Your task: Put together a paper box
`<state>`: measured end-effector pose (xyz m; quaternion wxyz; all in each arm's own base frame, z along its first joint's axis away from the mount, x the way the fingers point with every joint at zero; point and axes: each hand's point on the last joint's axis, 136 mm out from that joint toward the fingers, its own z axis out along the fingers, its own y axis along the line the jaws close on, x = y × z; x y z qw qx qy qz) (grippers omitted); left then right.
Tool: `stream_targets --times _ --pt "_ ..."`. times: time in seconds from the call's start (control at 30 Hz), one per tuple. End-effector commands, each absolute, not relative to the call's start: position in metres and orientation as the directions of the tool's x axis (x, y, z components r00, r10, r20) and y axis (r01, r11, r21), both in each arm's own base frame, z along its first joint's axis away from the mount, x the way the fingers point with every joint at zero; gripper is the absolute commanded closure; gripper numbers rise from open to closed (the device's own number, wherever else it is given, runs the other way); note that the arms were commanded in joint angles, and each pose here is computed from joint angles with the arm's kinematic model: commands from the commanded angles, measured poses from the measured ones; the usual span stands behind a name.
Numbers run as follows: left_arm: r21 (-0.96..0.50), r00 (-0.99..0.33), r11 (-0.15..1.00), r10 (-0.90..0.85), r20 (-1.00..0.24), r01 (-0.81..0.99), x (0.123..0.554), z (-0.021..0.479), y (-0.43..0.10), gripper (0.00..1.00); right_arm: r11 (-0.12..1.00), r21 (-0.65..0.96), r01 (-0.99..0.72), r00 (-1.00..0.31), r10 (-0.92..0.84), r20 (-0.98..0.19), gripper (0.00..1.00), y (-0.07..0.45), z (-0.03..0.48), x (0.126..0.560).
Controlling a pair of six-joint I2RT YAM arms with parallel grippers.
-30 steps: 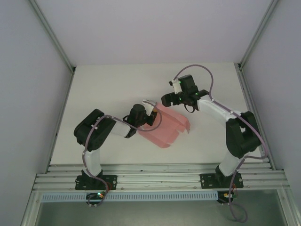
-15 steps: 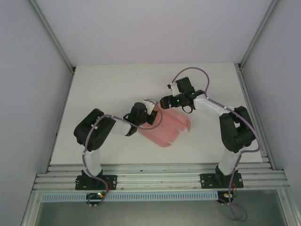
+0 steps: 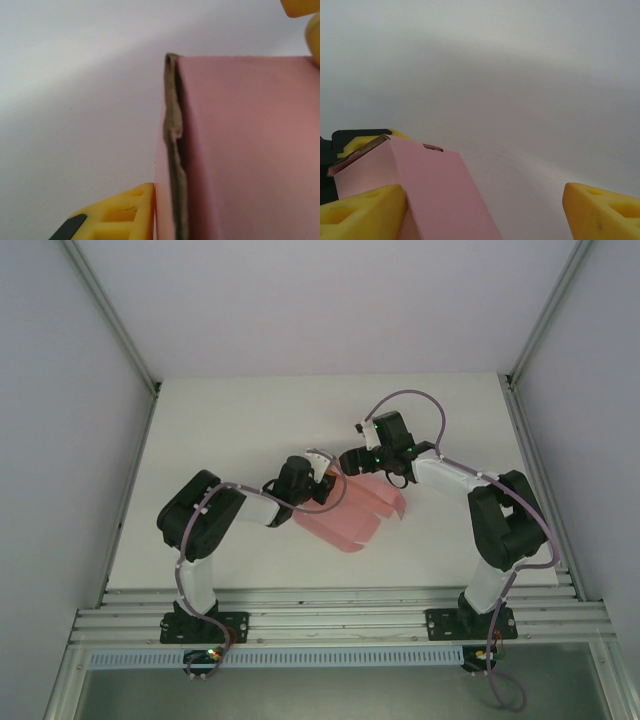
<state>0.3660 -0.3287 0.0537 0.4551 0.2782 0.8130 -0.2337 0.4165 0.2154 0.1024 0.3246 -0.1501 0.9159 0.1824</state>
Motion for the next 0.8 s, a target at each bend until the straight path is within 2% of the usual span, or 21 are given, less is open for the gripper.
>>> stream_targets --times 0.0,0.07,0.13,0.2,0.37,0.47,0.63,0.77 --pt "-0.141 -0.410 0.714 0.219 -0.886 0.686 0.373 0.069 -0.340 0.81 0.927 0.151 -0.344 -0.864 -0.249 -0.438 0.17 0.192 0.027 0.376" --pt "-0.134 -0.400 0.712 0.220 -0.890 0.689 0.377 0.069 -0.343 0.88 0.927 0.152 -0.344 -0.864 -0.249 -0.437 0.17 0.192 0.027 0.376" --pt "-0.124 -0.403 0.728 0.221 -0.888 0.674 0.382 0.064 -0.343 0.91 0.930 0.146 -0.337 -0.867 -0.246 -0.433 0.17 0.190 0.027 0.377" --pt "-0.108 -0.403 0.745 0.228 -0.886 0.658 0.387 0.059 -0.340 1.00 0.931 0.147 -0.335 -0.868 -0.244 -0.432 0.17 0.190 0.028 0.376" --pt "-0.023 -0.377 0.825 0.233 -0.896 0.565 0.394 0.056 -0.318 1.00 0.934 0.149 -0.324 -0.855 -0.222 -0.468 0.15 0.189 0.042 0.379" --pt "-0.039 -0.366 0.841 0.192 -0.910 0.539 0.389 0.071 -0.310 1.00 0.941 0.145 -0.306 -0.827 -0.187 -0.529 0.00 0.187 0.072 0.387" --pt "-0.045 -0.404 0.910 0.139 -0.904 0.413 0.387 0.099 -0.288 1.00 0.960 0.138 -0.244 -0.720 -0.083 -0.689 0.00 0.167 0.149 0.395" --pt "-0.027 -0.446 0.951 0.120 -0.887 0.309 0.388 0.099 -0.266 1.00 0.964 0.088 -0.252 -0.652 -0.102 -0.751 0.00 0.151 0.183 0.383"
